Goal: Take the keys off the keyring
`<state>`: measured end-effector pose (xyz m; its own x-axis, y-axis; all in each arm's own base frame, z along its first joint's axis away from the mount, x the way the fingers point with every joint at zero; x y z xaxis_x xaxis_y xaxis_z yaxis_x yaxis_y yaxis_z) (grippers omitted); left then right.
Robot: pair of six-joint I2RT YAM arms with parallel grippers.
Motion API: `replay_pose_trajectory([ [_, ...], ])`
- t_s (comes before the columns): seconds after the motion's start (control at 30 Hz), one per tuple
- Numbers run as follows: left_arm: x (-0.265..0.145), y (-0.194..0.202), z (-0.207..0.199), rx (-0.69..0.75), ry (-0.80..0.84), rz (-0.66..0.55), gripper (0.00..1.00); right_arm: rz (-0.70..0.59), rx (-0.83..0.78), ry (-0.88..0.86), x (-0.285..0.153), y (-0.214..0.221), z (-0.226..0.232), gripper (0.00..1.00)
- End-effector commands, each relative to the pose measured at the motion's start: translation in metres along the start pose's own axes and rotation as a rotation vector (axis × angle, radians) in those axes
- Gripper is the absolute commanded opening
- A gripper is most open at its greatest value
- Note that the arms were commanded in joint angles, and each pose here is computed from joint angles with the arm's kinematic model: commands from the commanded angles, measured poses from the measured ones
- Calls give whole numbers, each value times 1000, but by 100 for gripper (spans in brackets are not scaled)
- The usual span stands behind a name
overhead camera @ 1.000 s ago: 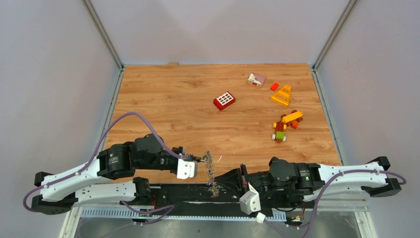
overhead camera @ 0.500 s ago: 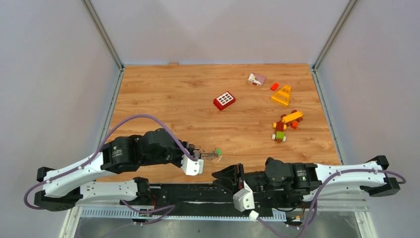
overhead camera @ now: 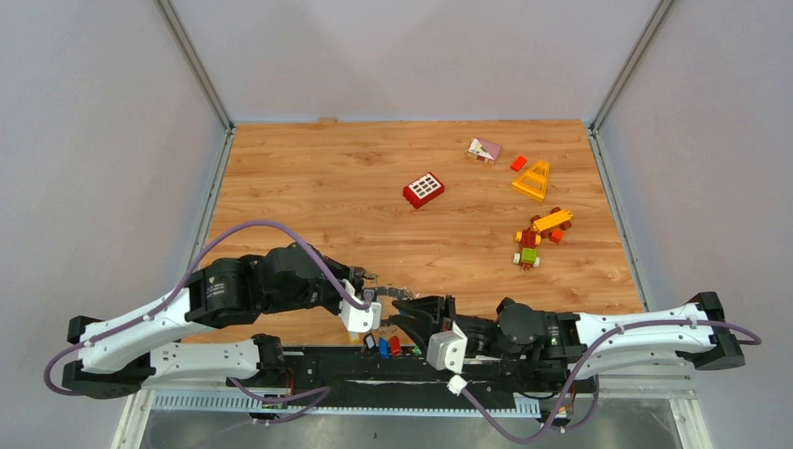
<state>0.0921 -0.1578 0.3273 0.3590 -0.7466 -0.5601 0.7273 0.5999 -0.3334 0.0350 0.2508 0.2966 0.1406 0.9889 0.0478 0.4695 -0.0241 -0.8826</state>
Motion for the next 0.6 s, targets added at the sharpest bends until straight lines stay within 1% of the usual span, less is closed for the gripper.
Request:
replay_pose_trajectory([
  [0.0,-13,-10,24,4,-141,-75,0,-34,114,170,4,-4,-18,27],
  [0.17,-16,-11,24,-2,-159,-93,0,-30,170,221,5,6,-26,25],
  [0.33,-16,-11,24,-14,-169,-102,0,-38,216,199,8,12,-26,27],
  [0.57,-18,-12,23,-16,-192,-136,0,-45,220,184,13,16,-24,27],
])
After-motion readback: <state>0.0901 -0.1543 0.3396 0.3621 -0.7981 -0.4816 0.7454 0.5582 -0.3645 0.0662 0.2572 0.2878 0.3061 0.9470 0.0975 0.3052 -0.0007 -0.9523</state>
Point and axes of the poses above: each gripper's point midway between its finger pads, its own x axis out along the fingers, its own z axis along the line the jaws close on, y = z × x, the point moved 8 cm from there along -x, back along the fingers, and after that the axes turned 15 degrees about x, right-handed, at the moved point
